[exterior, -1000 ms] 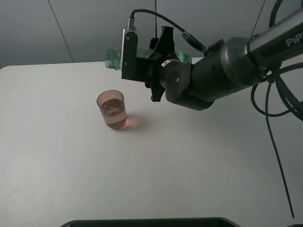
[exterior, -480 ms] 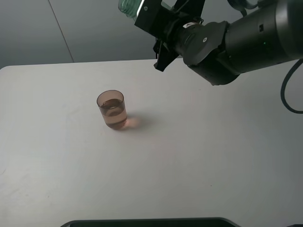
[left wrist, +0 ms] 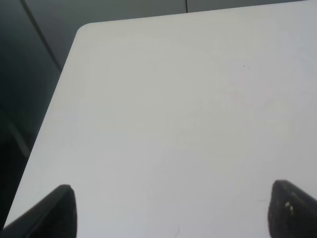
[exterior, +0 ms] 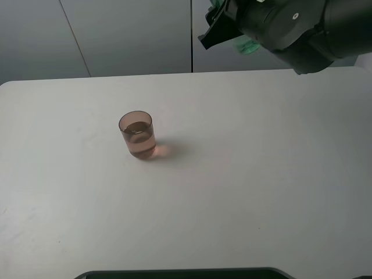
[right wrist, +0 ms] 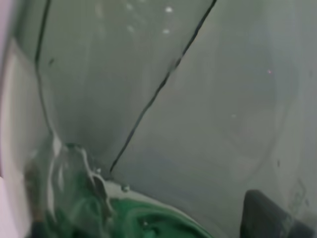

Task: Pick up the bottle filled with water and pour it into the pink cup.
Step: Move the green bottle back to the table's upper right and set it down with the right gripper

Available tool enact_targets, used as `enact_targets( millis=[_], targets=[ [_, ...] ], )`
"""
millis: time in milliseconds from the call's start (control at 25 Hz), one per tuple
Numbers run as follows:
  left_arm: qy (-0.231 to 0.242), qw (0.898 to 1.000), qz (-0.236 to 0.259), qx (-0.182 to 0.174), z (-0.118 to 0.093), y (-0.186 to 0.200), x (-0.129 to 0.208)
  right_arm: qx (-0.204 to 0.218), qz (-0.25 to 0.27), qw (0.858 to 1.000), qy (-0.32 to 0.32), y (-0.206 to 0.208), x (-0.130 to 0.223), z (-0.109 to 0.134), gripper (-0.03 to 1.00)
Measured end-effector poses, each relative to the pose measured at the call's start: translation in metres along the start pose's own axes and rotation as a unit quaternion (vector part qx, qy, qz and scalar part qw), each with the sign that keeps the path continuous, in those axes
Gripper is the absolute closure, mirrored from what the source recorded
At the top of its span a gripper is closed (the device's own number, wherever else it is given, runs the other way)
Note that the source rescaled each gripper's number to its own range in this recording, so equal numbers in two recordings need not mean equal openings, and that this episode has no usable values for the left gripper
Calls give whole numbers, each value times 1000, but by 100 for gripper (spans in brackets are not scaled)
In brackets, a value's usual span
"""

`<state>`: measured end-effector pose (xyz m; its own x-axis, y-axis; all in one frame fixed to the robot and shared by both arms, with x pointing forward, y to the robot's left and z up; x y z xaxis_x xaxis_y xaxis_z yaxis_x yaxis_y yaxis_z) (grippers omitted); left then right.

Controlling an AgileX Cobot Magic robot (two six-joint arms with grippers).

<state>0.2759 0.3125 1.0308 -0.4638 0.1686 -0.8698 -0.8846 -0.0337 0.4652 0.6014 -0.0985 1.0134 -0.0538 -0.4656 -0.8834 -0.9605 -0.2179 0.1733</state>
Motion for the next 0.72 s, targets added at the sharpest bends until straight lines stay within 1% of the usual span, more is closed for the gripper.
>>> enact_targets(
  millis=[120,320,440,560,720],
  targets=[
    [0,1000,0,0,0,0,0,-14,6,999,-42,-6,8,-11,96],
    [0,1000,0,0,0,0,0,-18,37,990,-133,-17,32,-44,96],
    [0,1000,0,0,0,0,0,-11,60,979,-196,-21,49,-69,96],
    [0,1000,0,0,0,0,0,6,69,964,-255,-23,64,-96,96],
    [0,1000,0,0,0,0,0,25,73,963,-258,-22,80,-127,96]
  ],
)
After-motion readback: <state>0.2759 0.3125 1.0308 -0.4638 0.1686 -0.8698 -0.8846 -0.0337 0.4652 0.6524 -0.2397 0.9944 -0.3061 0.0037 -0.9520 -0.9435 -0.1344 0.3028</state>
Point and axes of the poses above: a point on each arm's last joint axis where the gripper is mounted, y pointing back along that axis away from the gripper, z along the wrist's bending axis when the last joint is at zero, x = y × z, the point moved 5 cm from there along -y, pointing out along that axis toward the gripper, and after that the axes turned 3 degrees about -y, right-handed, at the moved point
